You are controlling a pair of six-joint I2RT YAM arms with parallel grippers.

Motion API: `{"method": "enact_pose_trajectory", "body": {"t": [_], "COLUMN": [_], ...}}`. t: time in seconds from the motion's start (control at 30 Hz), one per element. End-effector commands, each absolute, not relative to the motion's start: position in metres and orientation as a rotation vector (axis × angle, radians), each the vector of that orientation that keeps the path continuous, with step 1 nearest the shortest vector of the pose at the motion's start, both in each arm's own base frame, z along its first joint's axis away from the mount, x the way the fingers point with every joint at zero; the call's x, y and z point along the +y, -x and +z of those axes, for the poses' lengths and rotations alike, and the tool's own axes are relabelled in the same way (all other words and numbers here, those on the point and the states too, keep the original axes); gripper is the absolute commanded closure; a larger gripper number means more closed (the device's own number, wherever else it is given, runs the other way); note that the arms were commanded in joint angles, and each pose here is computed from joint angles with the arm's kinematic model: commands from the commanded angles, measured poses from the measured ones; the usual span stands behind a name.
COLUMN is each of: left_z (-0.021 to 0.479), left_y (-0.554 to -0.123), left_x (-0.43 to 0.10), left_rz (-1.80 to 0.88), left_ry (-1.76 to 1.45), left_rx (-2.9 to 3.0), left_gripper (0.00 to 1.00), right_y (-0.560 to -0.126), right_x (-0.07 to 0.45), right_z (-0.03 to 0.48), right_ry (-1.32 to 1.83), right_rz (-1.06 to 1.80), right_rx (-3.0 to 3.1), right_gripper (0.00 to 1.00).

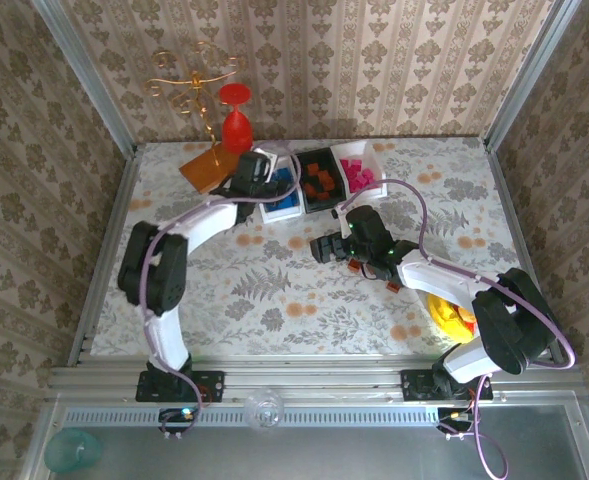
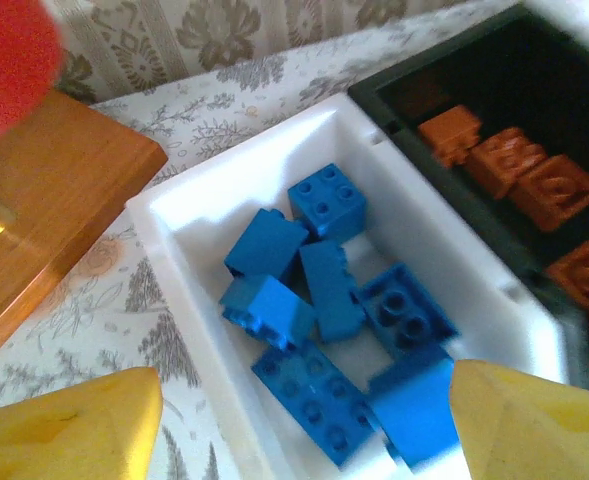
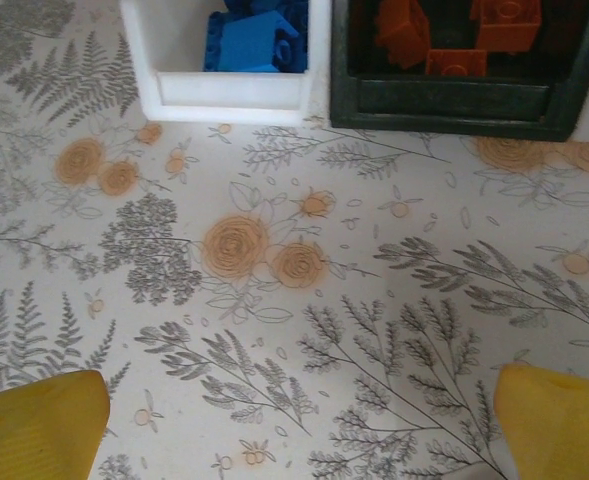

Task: Sort the legos into containers by color
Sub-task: Place the lego in the container, then pick up the lego from the center of the table.

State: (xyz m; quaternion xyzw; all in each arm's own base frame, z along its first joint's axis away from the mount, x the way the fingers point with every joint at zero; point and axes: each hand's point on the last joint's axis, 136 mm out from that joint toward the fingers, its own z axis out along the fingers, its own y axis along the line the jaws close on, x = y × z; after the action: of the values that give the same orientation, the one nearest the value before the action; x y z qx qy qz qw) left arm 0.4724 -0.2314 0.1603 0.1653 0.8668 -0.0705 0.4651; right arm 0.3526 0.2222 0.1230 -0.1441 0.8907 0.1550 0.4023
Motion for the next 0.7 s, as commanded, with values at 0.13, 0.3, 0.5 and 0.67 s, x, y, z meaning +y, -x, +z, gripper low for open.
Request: {"method": "enact_pose_trajectory", "body": {"t": [0.13, 0.3, 0.5, 0.67], "left_z": [0.192, 0.166, 0.163, 0.166], "left_y": [-0.387, -0.343, -0.325, -0.324], "left_x": [-0.228, -0.222, -0.239, -0.250], "left_rz": [-0.468, -0.499, -0.555, -0.642], "left_ry": [-0.340, -0.419, -0.535, -0.529], "left_rx": [2.026, 2.110, 2.076, 1.992], "left_gripper": [0.23, 0.23, 0.24, 0.24], "right_y": [-0.333, -0.286, -0.252, -0.266], "right_x": [0.176, 0.155, 0.169, 0.183], "right_z": [0.119, 0.100, 0.071, 0.067], "right_ry": [0.236, 0.246, 0.151, 0.104], "right_rz": [0.185, 0.078, 0.181, 0.226], "right_rx": [2.379, 2.518, 2.576, 2.542], "right_gripper": [0.01, 0.05, 0.13, 0.23]}}
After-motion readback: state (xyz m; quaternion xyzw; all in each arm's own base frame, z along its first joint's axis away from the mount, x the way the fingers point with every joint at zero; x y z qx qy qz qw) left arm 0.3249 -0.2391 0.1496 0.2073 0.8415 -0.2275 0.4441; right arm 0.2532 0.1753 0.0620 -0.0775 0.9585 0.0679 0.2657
